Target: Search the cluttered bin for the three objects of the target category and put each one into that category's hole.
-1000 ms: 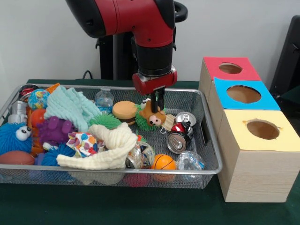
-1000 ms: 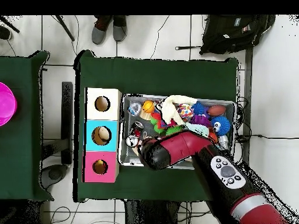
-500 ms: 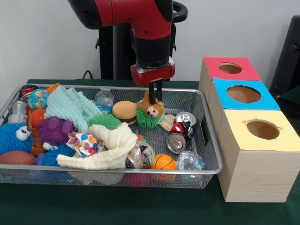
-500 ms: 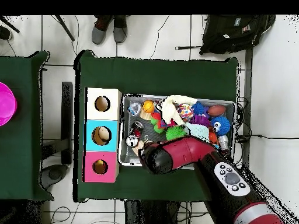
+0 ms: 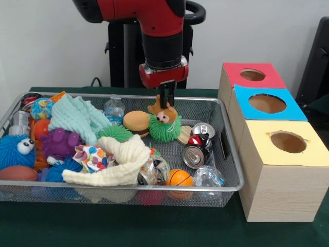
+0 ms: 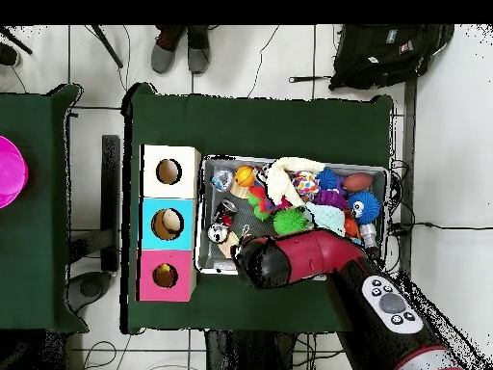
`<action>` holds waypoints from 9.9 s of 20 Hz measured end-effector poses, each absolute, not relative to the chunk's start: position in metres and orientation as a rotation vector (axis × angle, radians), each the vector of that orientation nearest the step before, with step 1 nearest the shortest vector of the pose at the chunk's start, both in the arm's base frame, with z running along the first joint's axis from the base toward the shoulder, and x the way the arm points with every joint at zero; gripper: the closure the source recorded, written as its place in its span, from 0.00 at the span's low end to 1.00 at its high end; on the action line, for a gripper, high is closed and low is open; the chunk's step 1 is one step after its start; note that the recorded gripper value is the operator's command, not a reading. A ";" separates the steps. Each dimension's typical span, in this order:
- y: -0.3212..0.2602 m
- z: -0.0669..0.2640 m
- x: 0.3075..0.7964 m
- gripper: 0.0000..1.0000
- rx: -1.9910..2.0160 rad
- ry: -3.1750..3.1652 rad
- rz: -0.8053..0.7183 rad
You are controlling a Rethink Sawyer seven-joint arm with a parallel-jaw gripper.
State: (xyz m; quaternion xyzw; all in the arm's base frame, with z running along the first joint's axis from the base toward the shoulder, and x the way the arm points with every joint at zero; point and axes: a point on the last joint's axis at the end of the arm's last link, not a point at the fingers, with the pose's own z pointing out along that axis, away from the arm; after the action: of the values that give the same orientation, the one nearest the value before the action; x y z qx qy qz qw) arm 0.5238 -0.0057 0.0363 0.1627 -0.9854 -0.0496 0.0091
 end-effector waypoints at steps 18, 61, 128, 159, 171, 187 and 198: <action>0.036 0.062 0.514 1.00 0.436 -3.048 -0.139; 0.101 0.088 0.384 1.00 0.290 -2.842 -0.157; 0.214 0.089 0.344 1.00 0.199 -2.849 -0.152; 0.224 0.093 0.384 1.00 0.172 -3.023 -0.023; 0.231 0.095 0.390 1.00 0.088 -3.060 -0.013; 0.220 0.109 0.394 1.00 0.026 -3.054 -0.002; 0.211 0.135 0.398 1.00 -0.013 -3.047 -0.007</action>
State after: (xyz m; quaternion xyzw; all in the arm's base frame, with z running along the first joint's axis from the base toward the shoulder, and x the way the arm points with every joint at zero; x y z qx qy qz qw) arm 0.3978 0.2107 0.1347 -0.0043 -0.9989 -0.0022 0.0471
